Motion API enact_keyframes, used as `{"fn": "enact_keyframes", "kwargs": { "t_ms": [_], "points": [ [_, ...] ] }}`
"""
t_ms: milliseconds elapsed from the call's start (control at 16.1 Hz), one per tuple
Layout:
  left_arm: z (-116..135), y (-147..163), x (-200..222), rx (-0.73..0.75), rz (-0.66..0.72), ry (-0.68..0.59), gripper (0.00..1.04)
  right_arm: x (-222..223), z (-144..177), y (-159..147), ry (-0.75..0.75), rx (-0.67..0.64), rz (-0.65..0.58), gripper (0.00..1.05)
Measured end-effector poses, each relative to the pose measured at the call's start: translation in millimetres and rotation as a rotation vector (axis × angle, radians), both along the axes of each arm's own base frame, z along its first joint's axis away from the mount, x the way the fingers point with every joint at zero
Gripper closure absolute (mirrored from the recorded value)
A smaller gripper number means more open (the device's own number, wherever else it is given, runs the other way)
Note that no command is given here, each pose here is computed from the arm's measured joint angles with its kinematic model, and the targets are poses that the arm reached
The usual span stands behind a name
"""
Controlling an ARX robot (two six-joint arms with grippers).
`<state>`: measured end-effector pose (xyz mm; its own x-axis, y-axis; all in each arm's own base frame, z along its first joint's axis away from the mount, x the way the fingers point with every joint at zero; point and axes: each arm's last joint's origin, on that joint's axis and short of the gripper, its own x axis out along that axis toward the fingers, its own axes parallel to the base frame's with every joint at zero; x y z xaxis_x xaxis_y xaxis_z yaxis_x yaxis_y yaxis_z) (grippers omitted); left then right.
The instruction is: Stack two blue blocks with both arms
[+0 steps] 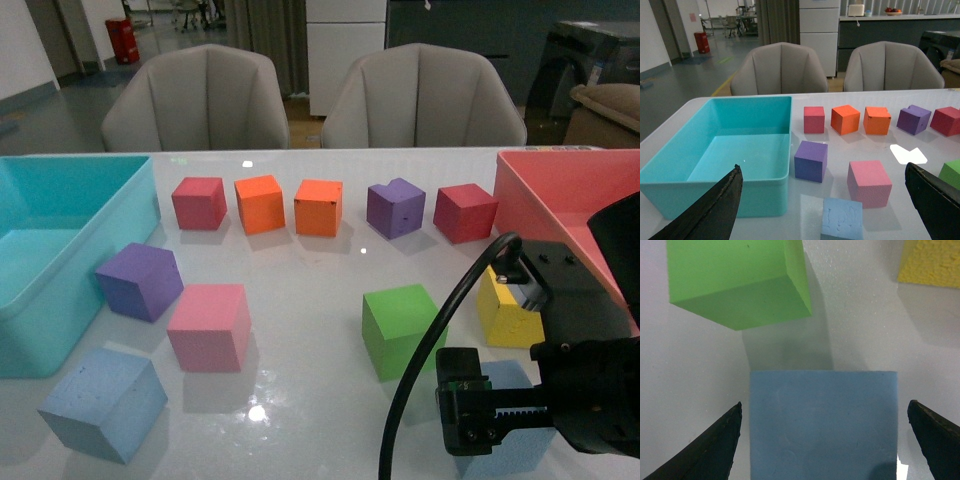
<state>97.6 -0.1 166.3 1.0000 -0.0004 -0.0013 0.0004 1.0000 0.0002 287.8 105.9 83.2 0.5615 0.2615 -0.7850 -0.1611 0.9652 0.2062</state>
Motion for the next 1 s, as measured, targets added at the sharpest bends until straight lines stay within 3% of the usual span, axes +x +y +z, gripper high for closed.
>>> {"fn": "enact_keyframes", "kwargs": {
  "t_ms": [62, 125, 187, 249, 498, 748, 997],
  "points": [
    [0, 0, 0, 0.000, 0.000, 0.000, 0.07, -1, -9, 0, 0.018, -0.005, 0.001, 0.06],
    [0, 0, 0, 0.000, 0.000, 0.000, 0.07, -5, -11, -2, 0.024, -0.010, -0.003, 0.36],
    [0, 0, 0, 0.000, 0.000, 0.000, 0.07, -8, -8, -4, 0.031, -0.013, -0.007, 0.51],
    [0, 0, 0, 0.000, 0.000, 0.000, 0.07, -10, -3, -7, 0.030, -0.013, -0.014, 0.56],
    [0, 0, 0, 0.000, 0.000, 0.000, 0.07, -5, 36, -7, -0.051, 0.015, -0.021, 0.61],
    [0, 0, 0, 0.000, 0.000, 0.000, 0.07, 43, 86, 11, -0.239, 0.043, -0.051, 0.62],
    [0, 0, 0, 0.000, 0.000, 0.000, 0.07, 105, 76, 40, -0.199, 0.029, -0.020, 0.62]
  ]
}}
